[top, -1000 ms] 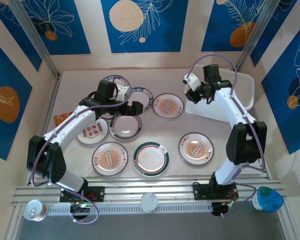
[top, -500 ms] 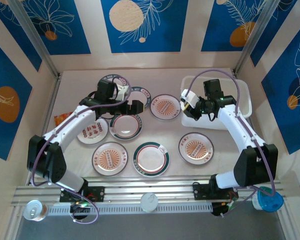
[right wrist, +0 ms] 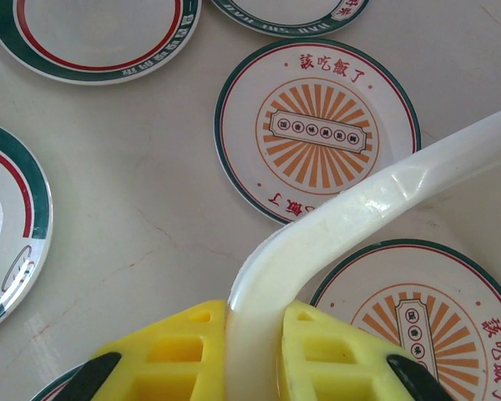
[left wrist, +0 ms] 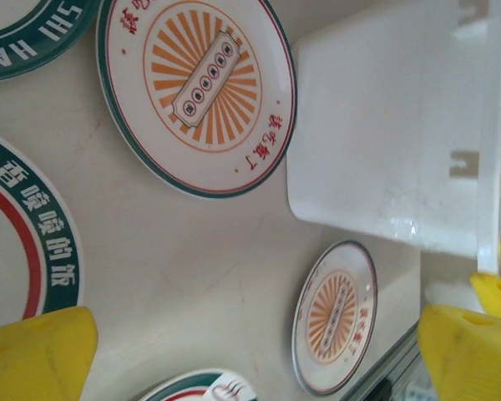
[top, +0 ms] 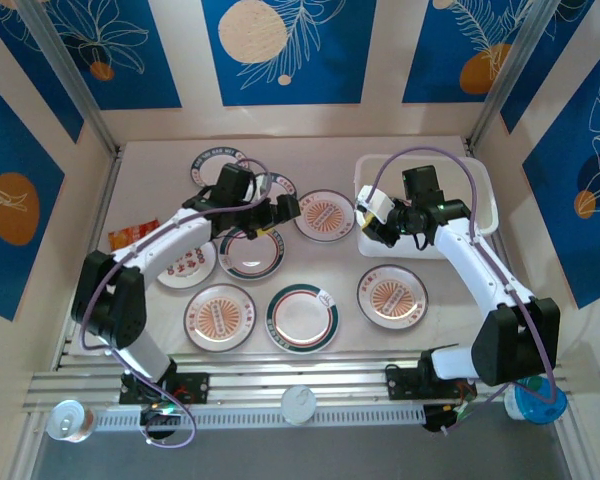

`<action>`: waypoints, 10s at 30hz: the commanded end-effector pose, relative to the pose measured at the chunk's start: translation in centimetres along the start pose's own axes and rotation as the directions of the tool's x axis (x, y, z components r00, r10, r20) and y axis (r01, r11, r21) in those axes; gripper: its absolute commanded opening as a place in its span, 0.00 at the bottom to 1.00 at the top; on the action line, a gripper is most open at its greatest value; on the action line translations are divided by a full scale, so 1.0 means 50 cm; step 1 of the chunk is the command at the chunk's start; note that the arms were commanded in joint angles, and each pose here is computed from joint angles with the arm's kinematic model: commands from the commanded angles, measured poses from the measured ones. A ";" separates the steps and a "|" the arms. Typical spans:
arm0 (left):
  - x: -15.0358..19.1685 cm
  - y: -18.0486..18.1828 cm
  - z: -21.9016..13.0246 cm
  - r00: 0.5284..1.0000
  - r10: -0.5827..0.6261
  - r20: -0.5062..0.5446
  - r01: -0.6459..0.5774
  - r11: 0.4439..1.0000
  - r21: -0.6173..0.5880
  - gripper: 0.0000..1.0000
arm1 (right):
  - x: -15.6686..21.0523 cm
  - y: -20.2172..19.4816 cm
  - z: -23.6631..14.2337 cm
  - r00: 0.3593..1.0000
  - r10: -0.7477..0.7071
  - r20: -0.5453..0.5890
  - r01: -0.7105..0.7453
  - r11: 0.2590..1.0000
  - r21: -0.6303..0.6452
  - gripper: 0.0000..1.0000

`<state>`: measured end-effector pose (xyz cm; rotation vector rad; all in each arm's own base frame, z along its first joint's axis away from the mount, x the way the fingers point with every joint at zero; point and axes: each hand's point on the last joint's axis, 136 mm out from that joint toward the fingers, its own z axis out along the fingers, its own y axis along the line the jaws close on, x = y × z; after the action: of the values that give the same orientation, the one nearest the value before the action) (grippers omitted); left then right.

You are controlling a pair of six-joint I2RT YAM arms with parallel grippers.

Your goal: Place the plates into the plastic bin on the countertop

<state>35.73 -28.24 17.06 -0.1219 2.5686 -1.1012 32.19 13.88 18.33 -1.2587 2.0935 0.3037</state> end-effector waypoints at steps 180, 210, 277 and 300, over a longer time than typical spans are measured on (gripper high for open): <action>-0.094 -0.136 -0.126 0.938 0.282 0.203 -0.314 0.938 0.145 1.00 | 0.032 -0.253 -0.211 0.257 0.892 0.371 -0.949 0.305 -0.076 0.00; -0.079 -0.036 -0.051 0.966 0.245 0.080 -0.251 0.965 0.073 0.99 | 0.226 -0.311 -0.055 0.132 0.988 0.084 -0.987 0.123 0.099 0.00; 0.076 0.266 -0.210 1.000 0.012 -0.012 -0.015 0.923 -0.384 1.00 | -0.280 -0.040 0.219 0.793 0.589 -0.157 -0.607 0.738 -0.295 0.69; 0.125 0.330 -0.174 0.967 -0.252 -0.030 0.231 0.920 -0.316 0.87 | -0.202 -0.061 -0.029 0.655 0.750 0.087 -0.743 0.661 -0.105 0.73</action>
<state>27.63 -11.11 9.46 -0.4322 2.8425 -0.6907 38.60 19.59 26.82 -0.3531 2.4027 0.7913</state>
